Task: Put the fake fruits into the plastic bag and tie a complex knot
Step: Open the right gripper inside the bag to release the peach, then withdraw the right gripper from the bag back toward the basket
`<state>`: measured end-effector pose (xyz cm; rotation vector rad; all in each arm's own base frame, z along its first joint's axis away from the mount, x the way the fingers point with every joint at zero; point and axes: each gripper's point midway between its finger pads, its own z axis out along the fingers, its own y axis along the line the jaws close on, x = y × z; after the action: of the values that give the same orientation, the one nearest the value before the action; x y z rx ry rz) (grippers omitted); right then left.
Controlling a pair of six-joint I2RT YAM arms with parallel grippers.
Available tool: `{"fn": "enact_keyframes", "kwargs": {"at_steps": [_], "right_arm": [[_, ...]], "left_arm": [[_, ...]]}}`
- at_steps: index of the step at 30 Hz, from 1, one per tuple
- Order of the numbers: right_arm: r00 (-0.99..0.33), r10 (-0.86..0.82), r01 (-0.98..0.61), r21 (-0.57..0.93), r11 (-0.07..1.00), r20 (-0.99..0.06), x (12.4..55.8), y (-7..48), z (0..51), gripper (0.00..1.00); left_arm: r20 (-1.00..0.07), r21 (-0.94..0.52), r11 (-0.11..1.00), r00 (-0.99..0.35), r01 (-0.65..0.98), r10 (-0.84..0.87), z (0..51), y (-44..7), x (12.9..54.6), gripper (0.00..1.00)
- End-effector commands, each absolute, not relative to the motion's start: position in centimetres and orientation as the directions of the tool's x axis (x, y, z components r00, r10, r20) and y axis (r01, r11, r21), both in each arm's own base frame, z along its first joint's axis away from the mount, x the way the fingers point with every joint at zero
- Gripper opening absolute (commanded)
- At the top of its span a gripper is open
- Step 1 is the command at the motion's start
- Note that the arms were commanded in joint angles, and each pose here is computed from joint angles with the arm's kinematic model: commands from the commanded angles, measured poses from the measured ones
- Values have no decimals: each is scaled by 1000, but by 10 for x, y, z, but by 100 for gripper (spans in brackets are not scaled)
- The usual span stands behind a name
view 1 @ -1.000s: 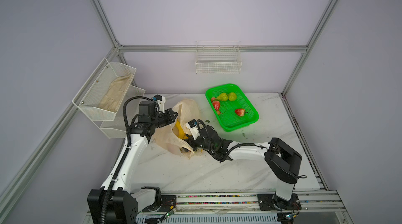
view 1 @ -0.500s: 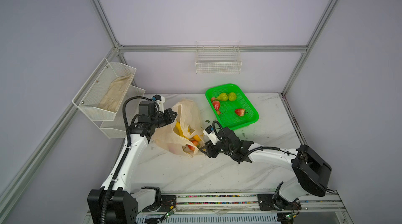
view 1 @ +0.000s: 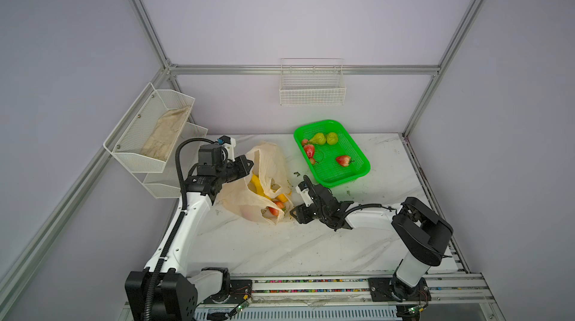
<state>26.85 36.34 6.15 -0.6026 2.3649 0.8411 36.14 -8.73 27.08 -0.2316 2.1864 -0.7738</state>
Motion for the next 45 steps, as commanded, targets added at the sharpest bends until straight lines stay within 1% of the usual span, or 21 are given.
{"fn": "enact_keyframes", "kwargs": {"at_steps": [1,2,4,5,6,9,11,14,18,22,25,26,29,31,33,35,39,43,45], "right_arm": [[-736,-156,-565,471,678,-659,283,383,72,50],[-735,-152,-568,478,670,-661,285,387,69,47],[-738,-153,-566,479,671,-657,288,392,64,35],[-738,-154,-568,482,667,-657,289,394,65,25],[-733,-148,-572,484,663,-664,290,395,70,19],[-719,-104,-576,506,642,-687,289,393,104,10],[-684,-93,-612,500,613,-723,288,394,140,7],[-647,-59,-650,509,564,-761,284,396,192,6],[-607,-17,-676,505,537,-795,283,393,240,5],[-566,0,-706,485,516,-824,281,392,273,5],[-579,1,-671,476,569,-816,293,379,262,5],[-593,-1,-649,478,592,-805,299,371,251,5],[-625,-33,-601,454,658,-780,309,354,219,15],[-636,-72,-589,423,689,-768,313,345,207,30],[-629,-109,-589,380,713,-770,314,336,208,40],[-604,-119,-599,351,719,-788,312,326,223,48],[-567,-123,-604,310,734,-814,303,296,254,56],[-578,-145,-536,239,810,-803,300,255,253,59],[-570,-143,-514,215,830,-809,297,239,257,61]], "left_arm": [[-635,-591,800,-671,103,-383,269,-87,361,0],[-634,-591,800,-672,103,-382,269,-87,360,0],[-634,-593,798,-672,105,-383,269,-87,360,0],[-635,-594,797,-671,109,-382,271,-88,359,0],[-637,-594,797,-669,110,-382,272,-88,359,0],[-647,-590,799,-660,115,-383,276,-87,357,0],[-654,-591,797,-652,123,-385,282,-86,356,0],[-655,-605,787,-639,124,-403,291,-83,354,0],[-661,-612,781,-621,122,-421,303,-75,352,0],[-676,-611,780,-601,134,-427,321,-71,351,0],[-671,-626,765,-605,152,-429,327,-75,349,0],[-668,-628,763,-608,152,-428,325,-76,349,0],[-653,-637,756,-628,153,-423,316,-79,348,0],[-635,-650,745,-646,150,-424,311,-83,348,0],[-627,-655,740,-656,151,-420,308,-87,349,0],[-627,-653,744,-655,145,-423,307,-86,351,0],[-645,-636,760,-634,135,-427,306,-81,355,0],[-642,-634,764,-636,125,-428,302,-80,360,0],[-634,-637,762,-642,118,-431,299,-80,362,0]]}}
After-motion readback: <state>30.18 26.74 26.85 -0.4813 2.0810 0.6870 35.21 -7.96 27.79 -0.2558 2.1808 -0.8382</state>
